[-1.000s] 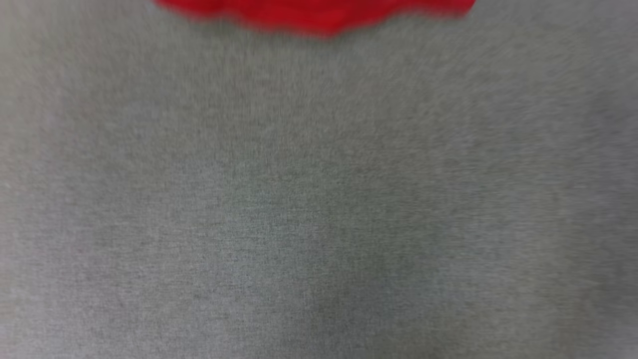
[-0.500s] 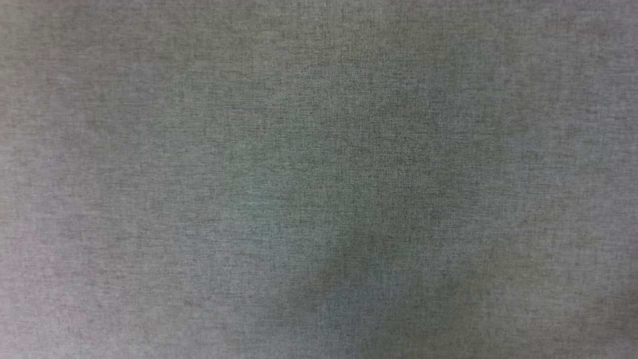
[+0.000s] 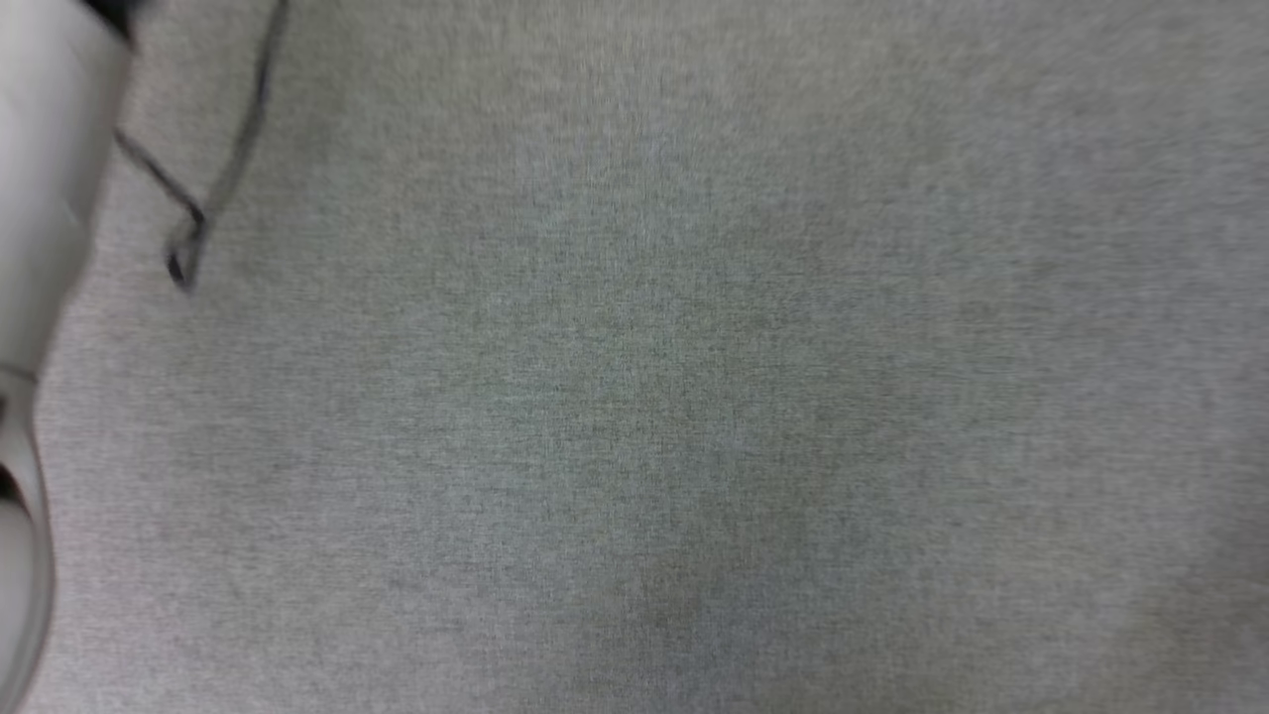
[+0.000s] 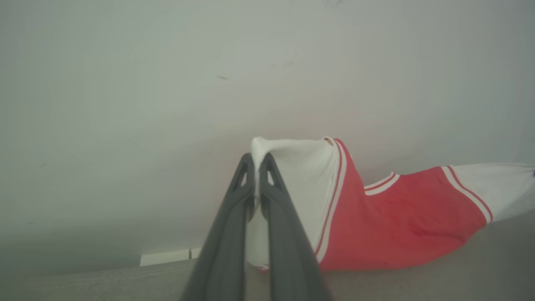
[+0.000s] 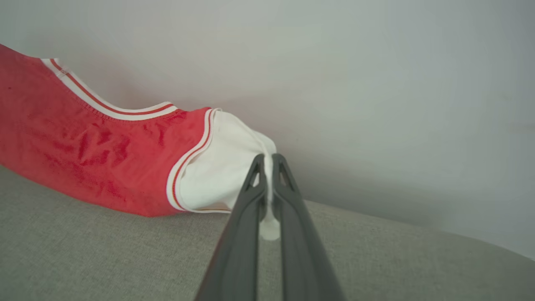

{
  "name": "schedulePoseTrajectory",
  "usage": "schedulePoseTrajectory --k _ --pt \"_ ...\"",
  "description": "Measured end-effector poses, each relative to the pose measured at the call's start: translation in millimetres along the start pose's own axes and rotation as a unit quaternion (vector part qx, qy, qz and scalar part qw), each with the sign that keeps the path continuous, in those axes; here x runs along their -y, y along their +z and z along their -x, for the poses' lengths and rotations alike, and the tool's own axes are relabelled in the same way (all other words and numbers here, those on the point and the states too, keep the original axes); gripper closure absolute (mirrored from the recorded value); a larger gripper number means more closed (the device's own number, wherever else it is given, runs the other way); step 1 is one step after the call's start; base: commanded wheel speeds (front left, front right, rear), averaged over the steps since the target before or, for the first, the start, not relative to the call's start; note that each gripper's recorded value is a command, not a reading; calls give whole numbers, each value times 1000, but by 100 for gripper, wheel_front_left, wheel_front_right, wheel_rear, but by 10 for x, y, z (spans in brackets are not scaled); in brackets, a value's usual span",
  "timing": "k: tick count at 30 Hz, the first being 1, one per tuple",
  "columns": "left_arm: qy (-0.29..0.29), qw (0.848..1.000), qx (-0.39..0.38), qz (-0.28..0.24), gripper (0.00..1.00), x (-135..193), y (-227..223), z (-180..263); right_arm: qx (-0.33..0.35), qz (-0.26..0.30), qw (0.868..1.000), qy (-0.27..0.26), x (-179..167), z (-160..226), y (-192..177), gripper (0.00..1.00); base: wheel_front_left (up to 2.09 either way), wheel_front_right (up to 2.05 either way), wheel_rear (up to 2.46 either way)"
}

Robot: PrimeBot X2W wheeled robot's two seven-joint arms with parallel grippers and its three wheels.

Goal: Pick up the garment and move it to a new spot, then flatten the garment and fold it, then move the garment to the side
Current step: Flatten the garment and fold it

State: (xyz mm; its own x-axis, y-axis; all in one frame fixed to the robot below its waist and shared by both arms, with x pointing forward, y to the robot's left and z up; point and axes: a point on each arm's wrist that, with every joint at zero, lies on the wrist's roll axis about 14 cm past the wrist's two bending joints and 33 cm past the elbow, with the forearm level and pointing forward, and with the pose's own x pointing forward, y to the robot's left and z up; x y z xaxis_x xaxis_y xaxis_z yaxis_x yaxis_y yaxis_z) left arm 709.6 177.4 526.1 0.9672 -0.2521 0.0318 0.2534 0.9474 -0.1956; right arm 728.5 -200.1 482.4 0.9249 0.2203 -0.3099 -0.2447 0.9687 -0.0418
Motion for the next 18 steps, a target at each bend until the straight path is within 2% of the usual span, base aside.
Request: schedulePoseTrajectory --k 5,6,10,11,18 --pt "3 999 -43 -4 100 15 -283 464 -30 -16 999 16 -153 381 -443 100 0 0 0" --pt "8 999 -44 9 100 18 -298 561 -32 -17 999 19 -190 464 -496 100 0 0 0" --pt "30 998 -34 37 100 -19 -239 939 -30 -26 999 26 -304 799 -577 100 0 0 0" --pt "44 998 -37 38 100 -64 -267 1176 -31 -32 999 28 -349 988 -636 100 0 0 0" --pt "70 995 -20 73 100 19 -208 1832 -35 -33 998 36 -489 1632 -746 100 0 0 0"
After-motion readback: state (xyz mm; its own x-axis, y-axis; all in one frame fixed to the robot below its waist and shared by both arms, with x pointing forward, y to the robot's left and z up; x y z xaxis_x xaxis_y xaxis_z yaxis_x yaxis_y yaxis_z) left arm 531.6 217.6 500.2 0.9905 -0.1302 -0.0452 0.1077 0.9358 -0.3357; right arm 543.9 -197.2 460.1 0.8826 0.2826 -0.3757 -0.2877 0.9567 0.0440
